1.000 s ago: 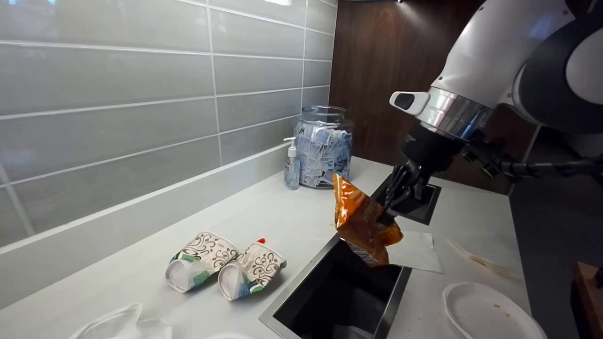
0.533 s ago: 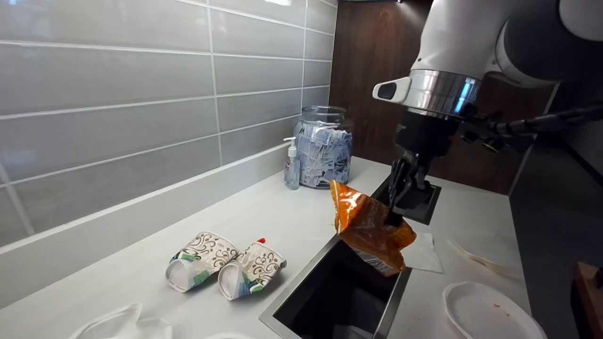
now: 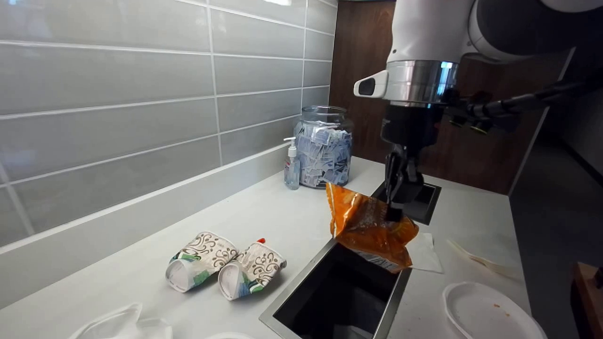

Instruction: Pour the contents from the orange packet into the left bin

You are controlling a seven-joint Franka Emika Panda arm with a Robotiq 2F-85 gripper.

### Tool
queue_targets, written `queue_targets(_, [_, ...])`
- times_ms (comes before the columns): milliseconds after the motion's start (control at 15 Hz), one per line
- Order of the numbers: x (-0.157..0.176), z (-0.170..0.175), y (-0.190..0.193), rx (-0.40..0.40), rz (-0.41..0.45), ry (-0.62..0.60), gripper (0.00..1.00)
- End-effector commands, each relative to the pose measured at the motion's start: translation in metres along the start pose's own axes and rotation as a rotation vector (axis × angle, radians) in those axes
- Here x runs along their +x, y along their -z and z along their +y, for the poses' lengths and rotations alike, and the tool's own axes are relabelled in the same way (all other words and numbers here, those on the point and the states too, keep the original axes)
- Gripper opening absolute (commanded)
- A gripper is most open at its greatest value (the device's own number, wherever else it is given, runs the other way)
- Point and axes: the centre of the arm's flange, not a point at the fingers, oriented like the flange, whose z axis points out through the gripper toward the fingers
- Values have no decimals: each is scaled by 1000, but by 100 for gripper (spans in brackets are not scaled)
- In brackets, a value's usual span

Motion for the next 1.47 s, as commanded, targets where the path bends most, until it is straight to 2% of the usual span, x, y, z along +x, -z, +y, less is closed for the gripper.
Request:
queue_targets(0, [23, -5, 0, -36, -52, 13, 0])
queue_targets(533, [43, -6, -1, -110, -57, 52, 0])
queue_targets(1400, [49, -3, -1, -143, -60, 60, 0])
